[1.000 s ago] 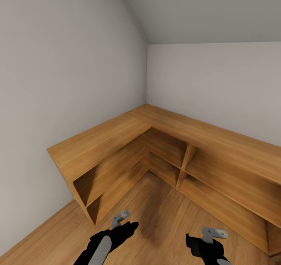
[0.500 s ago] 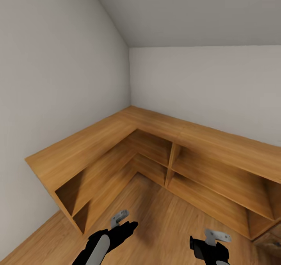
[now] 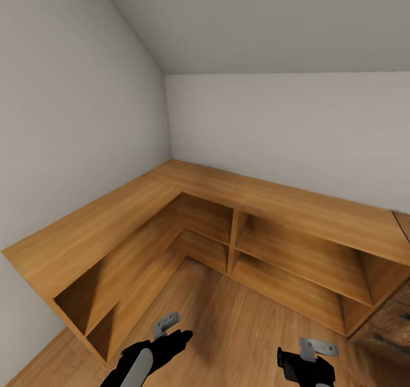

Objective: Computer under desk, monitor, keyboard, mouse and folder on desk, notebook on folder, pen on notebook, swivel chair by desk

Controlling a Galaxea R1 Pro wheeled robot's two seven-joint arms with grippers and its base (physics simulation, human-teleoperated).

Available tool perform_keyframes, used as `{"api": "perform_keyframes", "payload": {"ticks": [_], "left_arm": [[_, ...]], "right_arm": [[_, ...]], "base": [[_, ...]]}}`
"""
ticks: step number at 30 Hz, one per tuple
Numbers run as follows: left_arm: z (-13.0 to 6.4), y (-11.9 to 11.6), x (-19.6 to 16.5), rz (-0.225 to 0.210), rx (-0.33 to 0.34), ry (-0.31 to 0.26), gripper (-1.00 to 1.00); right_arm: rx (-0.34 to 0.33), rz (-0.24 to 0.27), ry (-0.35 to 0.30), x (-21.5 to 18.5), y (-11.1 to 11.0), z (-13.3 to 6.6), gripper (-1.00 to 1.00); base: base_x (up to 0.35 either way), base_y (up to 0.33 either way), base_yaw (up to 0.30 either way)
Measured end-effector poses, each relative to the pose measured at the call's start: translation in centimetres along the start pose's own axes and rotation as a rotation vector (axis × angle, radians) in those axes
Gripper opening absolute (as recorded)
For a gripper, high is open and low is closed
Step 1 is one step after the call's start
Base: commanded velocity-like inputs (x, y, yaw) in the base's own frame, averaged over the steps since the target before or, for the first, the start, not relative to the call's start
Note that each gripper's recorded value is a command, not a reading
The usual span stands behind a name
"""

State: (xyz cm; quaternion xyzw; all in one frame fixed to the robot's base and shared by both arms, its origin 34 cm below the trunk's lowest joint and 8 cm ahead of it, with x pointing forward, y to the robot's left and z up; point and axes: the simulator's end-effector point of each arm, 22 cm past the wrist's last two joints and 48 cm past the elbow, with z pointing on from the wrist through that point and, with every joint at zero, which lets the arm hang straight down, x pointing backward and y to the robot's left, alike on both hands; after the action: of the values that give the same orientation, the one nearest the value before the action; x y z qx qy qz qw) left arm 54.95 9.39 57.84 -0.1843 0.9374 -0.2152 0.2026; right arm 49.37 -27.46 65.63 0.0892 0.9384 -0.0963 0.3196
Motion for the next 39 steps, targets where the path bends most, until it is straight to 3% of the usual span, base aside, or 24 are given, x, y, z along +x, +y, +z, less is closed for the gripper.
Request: {"api": "perform_keyframes", "payload": {"ticks": [24,27,29,33,39], "left_arm": [[-0.4,-0.1,-0.3,0.001,0.001,-0.01,1.0],[-0.6,0.1,-0.7,-0.021,0.0,-0.016,1.0],[-0.7,0.6,-1.7,-0.091,0.011,-0.028,1.0],[-0.5,1.0,-2.2,-0.164,0.033,-0.033,1.0],[0.1,1.4,-2.1,-0.19,0.045,-0.036,1.0]], "right_arm": [[-0.007,0.006,-0.022,-0.7,0.0,-0.5,1.0],[-0.006,0.006,-0.024,-0.8,0.0,-0.6,1.0],[-0.006,0.007,-0.025,-0.7,0.0,-0.5,1.0],[-0.006,0.009,-0.029,-0.3,0.1,0.0,1.0],[-0.006,0.011,-0.035,0.3,0.2,0.6,1.0]], "base": [[0.194,0.187,-0.258],[0.022,0.016,-0.262],[0.008,0.006,-0.262],[0.004,0.003,-0.261],[0.001,0.001,-0.26]]}}
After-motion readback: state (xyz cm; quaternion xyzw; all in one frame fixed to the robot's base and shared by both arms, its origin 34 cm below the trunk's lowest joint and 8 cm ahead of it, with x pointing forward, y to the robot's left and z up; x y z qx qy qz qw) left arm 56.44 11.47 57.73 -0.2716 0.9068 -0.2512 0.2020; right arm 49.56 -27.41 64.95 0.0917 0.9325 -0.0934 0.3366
